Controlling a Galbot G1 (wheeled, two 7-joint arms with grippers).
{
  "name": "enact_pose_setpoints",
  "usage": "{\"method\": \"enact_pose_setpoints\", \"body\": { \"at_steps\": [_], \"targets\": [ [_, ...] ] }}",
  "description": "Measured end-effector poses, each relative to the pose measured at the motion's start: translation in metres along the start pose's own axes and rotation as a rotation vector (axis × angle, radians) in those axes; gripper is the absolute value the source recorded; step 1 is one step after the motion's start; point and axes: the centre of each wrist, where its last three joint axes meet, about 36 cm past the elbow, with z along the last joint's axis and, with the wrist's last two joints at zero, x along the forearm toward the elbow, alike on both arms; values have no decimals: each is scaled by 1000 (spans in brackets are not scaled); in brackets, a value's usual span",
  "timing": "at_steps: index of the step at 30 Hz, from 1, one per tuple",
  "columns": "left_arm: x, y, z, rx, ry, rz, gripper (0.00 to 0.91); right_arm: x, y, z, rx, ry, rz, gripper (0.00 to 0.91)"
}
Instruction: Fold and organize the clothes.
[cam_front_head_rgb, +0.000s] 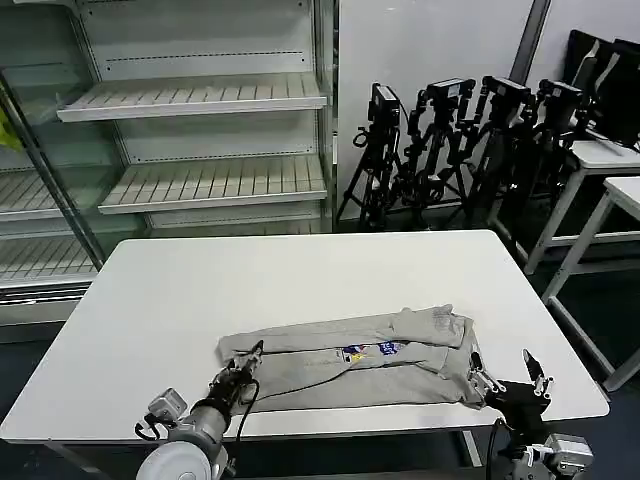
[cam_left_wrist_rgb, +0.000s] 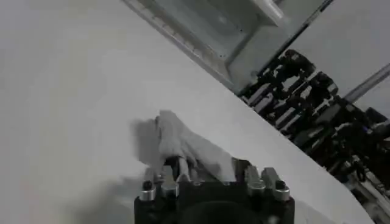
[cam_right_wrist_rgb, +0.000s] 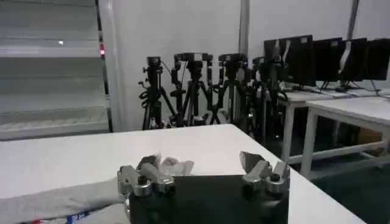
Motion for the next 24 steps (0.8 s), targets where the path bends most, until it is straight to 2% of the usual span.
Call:
{"method": "enact_pose_setpoints", "body": {
  "at_steps": [24],
  "targets": [
    [4,4,-8,79,-32,15,50,5,3,-5,-10,-11,7,907]
  ]
}}
